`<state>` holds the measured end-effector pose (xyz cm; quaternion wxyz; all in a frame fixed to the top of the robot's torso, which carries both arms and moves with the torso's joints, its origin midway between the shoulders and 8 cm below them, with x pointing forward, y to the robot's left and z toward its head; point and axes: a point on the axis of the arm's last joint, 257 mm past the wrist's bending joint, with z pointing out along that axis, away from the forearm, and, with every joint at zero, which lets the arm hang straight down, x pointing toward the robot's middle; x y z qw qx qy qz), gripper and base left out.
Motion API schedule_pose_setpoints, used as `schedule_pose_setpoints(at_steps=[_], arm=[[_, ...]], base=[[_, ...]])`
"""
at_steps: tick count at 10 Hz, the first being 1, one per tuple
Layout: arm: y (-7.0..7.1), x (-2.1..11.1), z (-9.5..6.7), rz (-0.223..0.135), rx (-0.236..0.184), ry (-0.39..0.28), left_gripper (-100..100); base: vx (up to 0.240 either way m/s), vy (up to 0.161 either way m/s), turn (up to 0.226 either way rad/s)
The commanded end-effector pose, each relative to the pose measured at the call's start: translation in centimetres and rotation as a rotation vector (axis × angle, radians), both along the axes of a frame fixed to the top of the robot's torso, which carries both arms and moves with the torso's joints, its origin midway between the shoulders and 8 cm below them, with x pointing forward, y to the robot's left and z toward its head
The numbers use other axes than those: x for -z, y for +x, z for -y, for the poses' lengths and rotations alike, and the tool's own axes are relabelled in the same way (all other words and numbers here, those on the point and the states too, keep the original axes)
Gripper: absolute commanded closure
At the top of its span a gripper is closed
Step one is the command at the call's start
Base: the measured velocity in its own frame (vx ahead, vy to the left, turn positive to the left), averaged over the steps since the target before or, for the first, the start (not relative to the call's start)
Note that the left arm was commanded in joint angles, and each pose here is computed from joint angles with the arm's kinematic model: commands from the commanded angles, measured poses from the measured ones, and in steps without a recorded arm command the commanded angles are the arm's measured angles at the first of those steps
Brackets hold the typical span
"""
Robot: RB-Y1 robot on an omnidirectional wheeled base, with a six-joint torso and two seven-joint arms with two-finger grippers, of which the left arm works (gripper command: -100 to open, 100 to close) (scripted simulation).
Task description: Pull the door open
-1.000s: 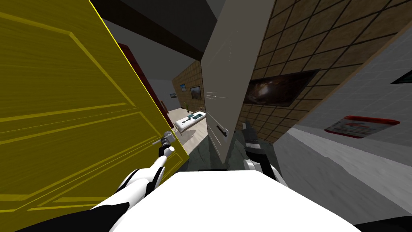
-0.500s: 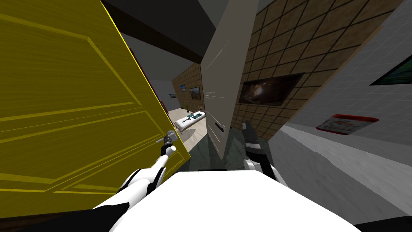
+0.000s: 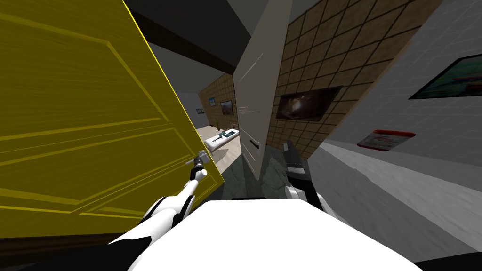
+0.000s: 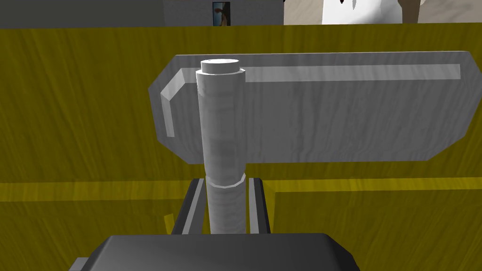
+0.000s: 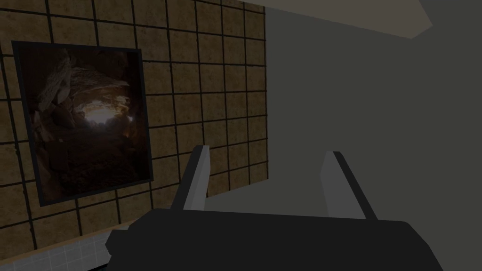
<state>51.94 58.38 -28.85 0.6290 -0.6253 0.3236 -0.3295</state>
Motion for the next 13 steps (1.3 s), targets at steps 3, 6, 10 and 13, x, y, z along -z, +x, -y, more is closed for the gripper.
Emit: schedule_pose_setpoints(at_steps=[3,6,10,13], arm=[[1.3,0.4,2.2,-0.01,0.064,-0.001,100],[2.0,0.4,3.6,-0.01,0.101,0.0,100],[2.4,0.6,4.6,-0.012,0.131,-0.004,100],[2.9,0.5,5.7,-0.01,0.174,-0.001,100]], base=[[-0.239,-0.009,-0.065],[-0.184,0.009,-0.049],[-0.167,0.022,-0.069],[-0.232,0.001,-0.106]])
